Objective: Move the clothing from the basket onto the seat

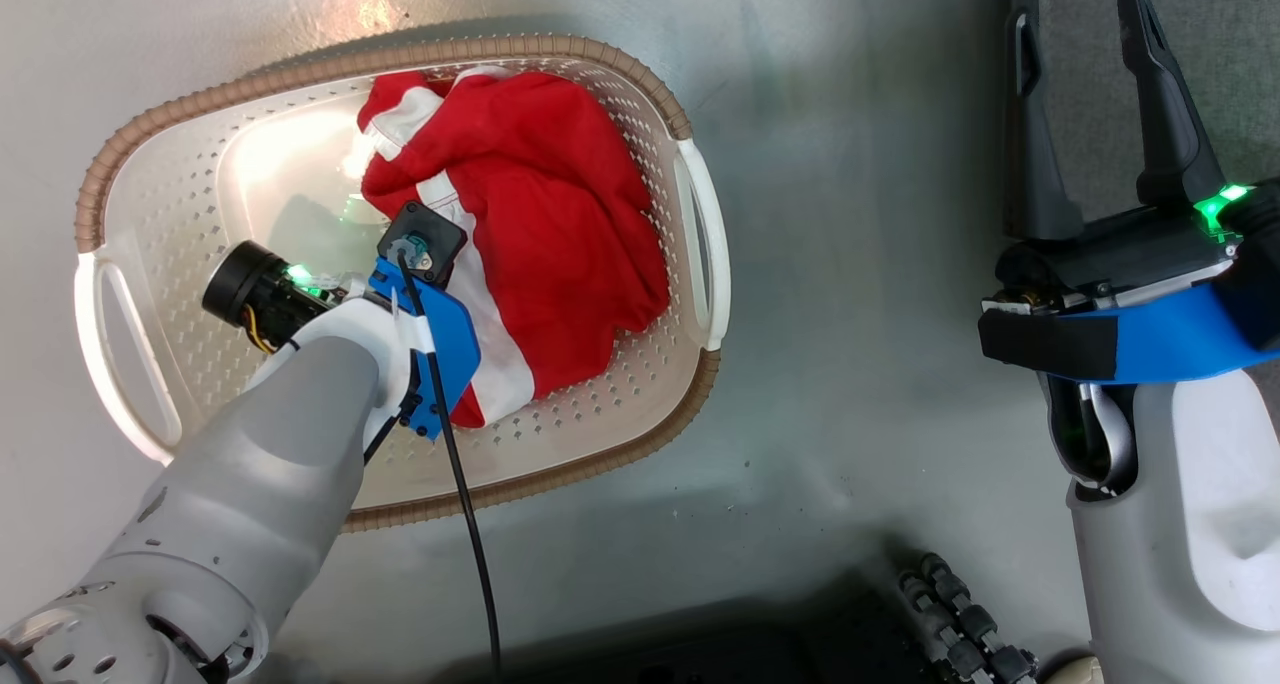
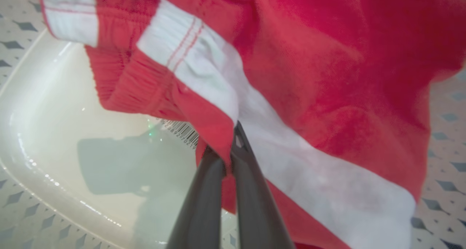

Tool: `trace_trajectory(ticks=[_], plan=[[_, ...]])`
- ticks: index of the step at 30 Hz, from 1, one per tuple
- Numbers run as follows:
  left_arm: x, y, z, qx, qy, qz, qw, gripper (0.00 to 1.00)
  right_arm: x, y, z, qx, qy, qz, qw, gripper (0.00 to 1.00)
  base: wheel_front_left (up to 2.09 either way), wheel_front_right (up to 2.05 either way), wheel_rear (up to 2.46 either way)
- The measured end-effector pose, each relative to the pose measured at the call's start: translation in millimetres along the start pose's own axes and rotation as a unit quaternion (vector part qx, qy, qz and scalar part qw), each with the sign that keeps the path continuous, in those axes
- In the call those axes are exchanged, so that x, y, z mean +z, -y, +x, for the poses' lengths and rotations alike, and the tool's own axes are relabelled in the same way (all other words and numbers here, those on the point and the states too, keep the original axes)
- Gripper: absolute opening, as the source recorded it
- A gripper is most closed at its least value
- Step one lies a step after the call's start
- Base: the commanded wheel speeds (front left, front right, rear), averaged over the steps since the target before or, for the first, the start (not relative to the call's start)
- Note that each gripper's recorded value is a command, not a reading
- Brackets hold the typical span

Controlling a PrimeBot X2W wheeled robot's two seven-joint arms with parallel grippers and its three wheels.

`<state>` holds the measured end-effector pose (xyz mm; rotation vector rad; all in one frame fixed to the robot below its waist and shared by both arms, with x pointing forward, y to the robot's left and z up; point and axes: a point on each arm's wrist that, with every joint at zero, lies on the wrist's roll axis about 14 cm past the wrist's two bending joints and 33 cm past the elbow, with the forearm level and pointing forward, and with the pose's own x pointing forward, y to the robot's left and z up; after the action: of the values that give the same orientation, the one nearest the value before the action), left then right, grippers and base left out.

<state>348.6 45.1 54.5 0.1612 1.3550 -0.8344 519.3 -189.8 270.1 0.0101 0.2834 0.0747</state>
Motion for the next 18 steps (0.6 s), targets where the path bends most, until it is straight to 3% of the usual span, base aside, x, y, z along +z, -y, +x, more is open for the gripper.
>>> trace_trajectory(ticks=[18], plan=[[52.3, 24.6, -31.1, -0.014, 0.102, 0.018, 0.995, 0.00, 34.7, -6.0, 0.7, 0.003, 0.034, 0.011, 0.999, 1.00, 0.00, 0.00, 0.00]])
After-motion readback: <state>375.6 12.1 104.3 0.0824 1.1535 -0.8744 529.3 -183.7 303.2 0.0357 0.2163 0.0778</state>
